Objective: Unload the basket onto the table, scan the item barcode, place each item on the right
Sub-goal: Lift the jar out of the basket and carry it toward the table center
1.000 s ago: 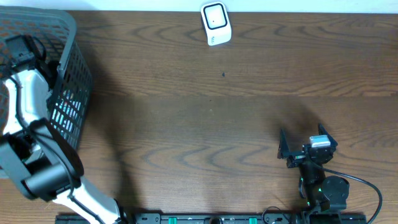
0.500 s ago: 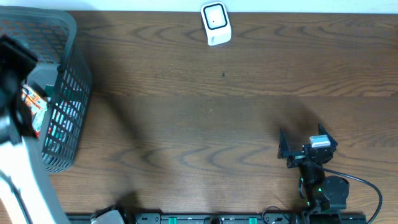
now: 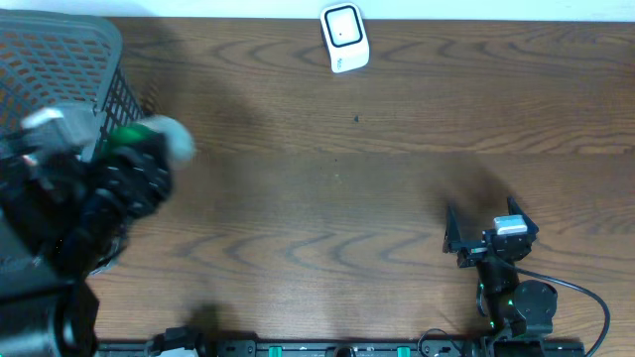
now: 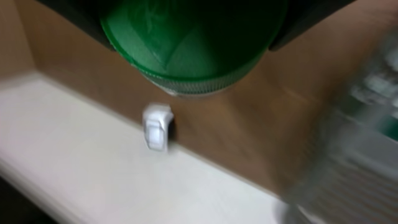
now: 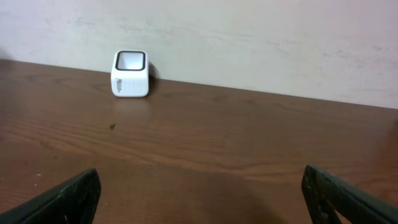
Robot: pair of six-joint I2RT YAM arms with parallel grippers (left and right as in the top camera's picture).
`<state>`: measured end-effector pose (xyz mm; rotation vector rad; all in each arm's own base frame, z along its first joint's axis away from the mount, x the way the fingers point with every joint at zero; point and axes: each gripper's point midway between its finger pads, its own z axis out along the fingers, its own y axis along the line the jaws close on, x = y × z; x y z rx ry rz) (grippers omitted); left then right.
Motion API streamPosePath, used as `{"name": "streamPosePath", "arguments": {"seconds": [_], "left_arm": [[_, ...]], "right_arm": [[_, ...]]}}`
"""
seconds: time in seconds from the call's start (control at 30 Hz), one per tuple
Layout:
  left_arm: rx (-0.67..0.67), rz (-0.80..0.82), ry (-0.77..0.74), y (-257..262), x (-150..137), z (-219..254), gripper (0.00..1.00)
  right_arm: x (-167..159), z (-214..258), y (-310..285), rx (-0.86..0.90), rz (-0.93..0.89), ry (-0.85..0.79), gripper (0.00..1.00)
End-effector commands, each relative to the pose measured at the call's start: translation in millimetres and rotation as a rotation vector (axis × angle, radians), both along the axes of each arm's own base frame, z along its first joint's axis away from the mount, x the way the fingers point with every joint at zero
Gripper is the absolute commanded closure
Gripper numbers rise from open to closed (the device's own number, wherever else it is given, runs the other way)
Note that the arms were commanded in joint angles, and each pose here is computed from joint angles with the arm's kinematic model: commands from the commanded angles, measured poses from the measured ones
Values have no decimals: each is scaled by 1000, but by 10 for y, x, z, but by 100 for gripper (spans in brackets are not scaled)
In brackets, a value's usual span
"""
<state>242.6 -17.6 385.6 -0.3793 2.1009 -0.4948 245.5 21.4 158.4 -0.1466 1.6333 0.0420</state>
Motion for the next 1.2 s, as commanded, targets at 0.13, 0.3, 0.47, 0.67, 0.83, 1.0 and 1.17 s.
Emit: {"name": "streamPosePath", "arguments": {"seconds": [0.13, 0.3, 0.47, 0.67, 0.83, 1.0, 1.17], "left_arm": [[106, -486, 164, -785, 28, -545, 45], [192, -726, 255, -1197, 119, -911, 45], [256, -992, 356, -1642, 84, -1351, 45], [271, -1294, 418, -2069, -89, -1762, 45], [259, -1496, 395, -2244, -280, -1883, 45], [201, -1642, 286, -2359, -425, -1782, 45], [152, -1744, 163, -2435, -513, -1669, 44]], "right_arm": [[-4, -9, 35, 12, 15, 4, 1], [-4, -9, 35, 12, 15, 4, 1], [-4, -9, 35, 12, 15, 4, 1], [-4, -9, 35, 12, 15, 4, 1], [-4, -9, 35, 12, 15, 4, 1], [-4, -9, 35, 12, 15, 4, 1], [-4, -9, 35, 12, 15, 4, 1]]}}
